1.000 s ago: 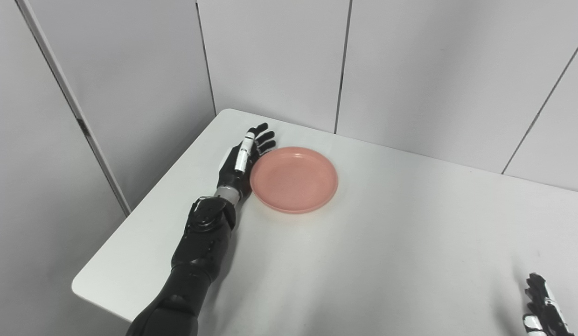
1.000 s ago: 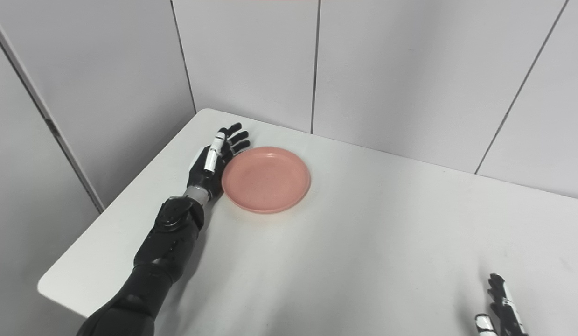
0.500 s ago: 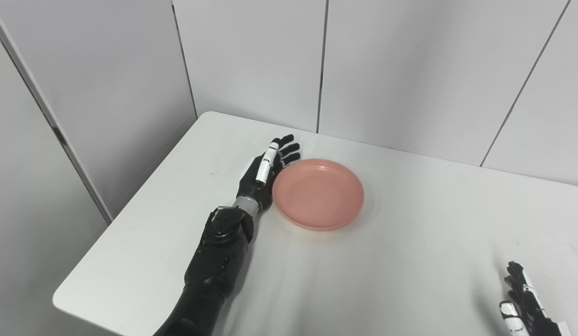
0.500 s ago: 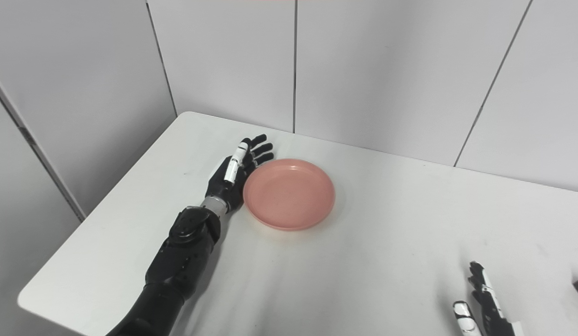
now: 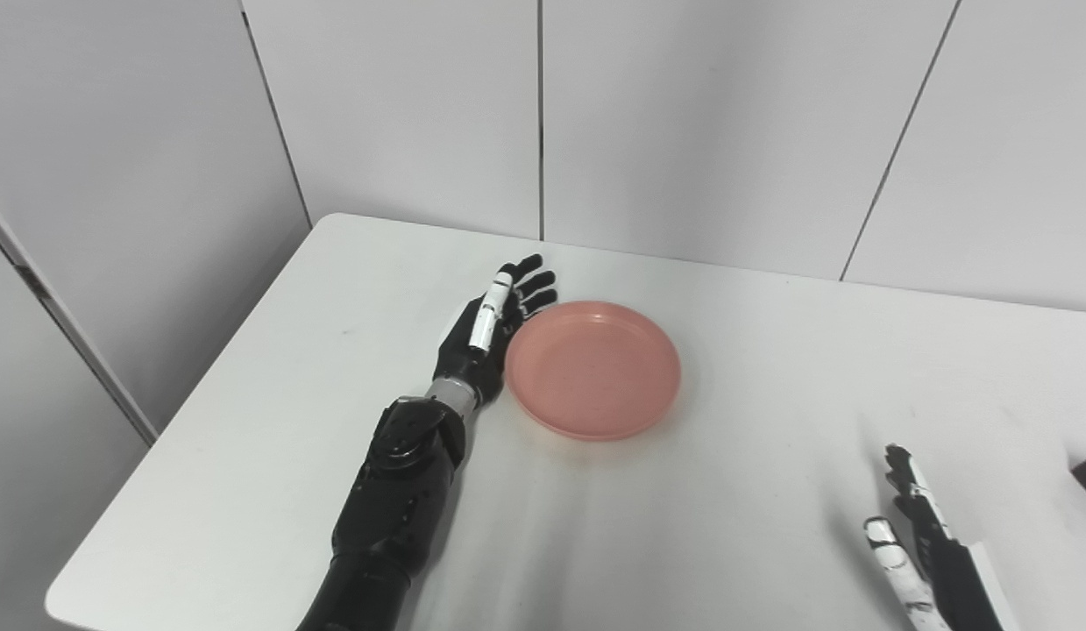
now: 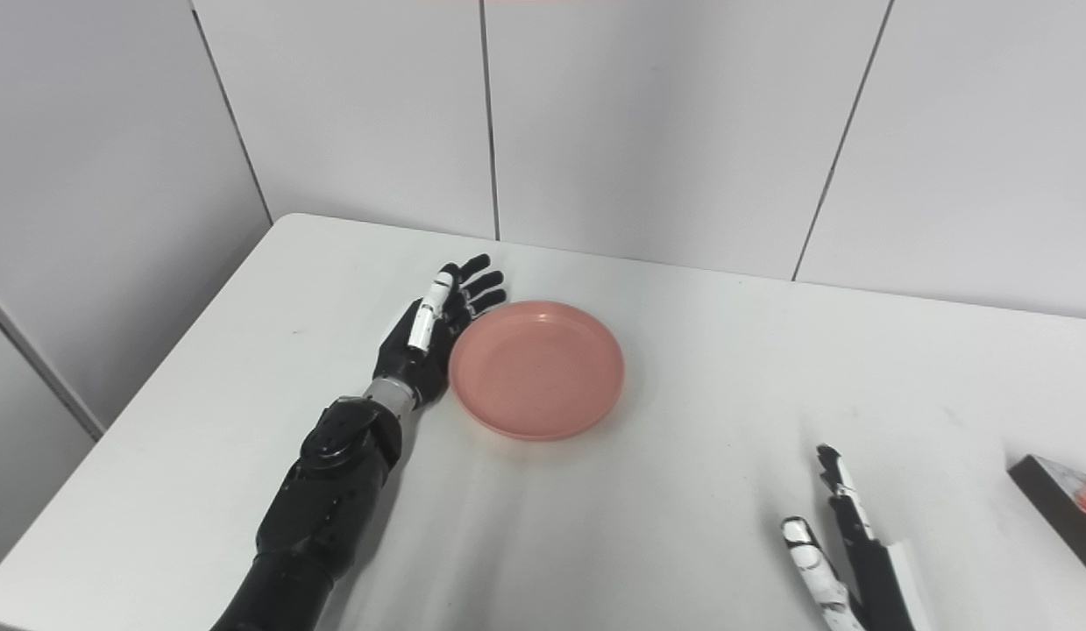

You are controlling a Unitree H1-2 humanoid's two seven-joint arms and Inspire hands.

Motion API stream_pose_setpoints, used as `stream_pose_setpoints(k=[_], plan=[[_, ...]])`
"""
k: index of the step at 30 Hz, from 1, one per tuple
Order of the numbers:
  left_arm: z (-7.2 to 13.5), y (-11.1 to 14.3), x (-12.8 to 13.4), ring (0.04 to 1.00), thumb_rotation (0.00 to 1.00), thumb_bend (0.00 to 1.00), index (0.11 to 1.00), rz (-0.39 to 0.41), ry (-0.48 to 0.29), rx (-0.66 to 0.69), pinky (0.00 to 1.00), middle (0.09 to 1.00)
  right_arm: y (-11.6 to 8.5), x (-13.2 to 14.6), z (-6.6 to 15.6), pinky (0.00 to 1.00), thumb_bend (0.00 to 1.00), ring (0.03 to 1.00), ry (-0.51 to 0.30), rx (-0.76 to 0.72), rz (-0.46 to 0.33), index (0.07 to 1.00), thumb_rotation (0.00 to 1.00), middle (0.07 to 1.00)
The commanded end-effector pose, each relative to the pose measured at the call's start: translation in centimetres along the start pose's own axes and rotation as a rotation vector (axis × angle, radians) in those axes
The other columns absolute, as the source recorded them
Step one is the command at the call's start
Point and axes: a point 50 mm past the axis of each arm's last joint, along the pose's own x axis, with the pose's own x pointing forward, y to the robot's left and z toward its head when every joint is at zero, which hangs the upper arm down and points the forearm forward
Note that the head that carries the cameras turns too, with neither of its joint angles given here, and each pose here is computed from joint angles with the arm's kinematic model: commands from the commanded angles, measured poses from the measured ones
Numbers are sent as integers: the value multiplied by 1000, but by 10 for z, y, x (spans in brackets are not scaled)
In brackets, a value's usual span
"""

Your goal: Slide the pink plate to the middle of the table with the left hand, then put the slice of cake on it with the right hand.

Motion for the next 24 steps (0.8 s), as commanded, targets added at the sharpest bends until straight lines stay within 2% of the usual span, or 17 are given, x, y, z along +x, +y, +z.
stream_pose_setpoints(k=[1, 7, 9, 18, 24], plan=[[-5, -13, -1, 880, 1000, 371, 859, -46, 38, 3, 873, 877, 6, 4, 8, 960, 410, 973, -13, 3, 11, 976, 1000, 978], [-14, -38, -6, 896, 1000, 364, 878, -132, 67, -3, 891, 897, 12, 6, 14, 957, 383, 973, 1, 6, 11, 975, 1000, 975], [-17, -45, -8, 893, 1000, 364, 874, -148, 77, -7, 889, 892, 14, 6, 14, 963, 408, 976, 1, 11, 11, 977, 1000, 977], [-35, -55, -18, 878, 1000, 395, 861, -212, 133, -16, 870, 880, 19, 9, 17, 956, 390, 974, -16, 2, 26, 983, 1000, 980], [-40, -63, -25, 878, 1000, 407, 862, -253, 147, -21, 876, 881, 22, 10, 21, 948, 374, 971, -16, -9, 29, 982, 1000, 979]])
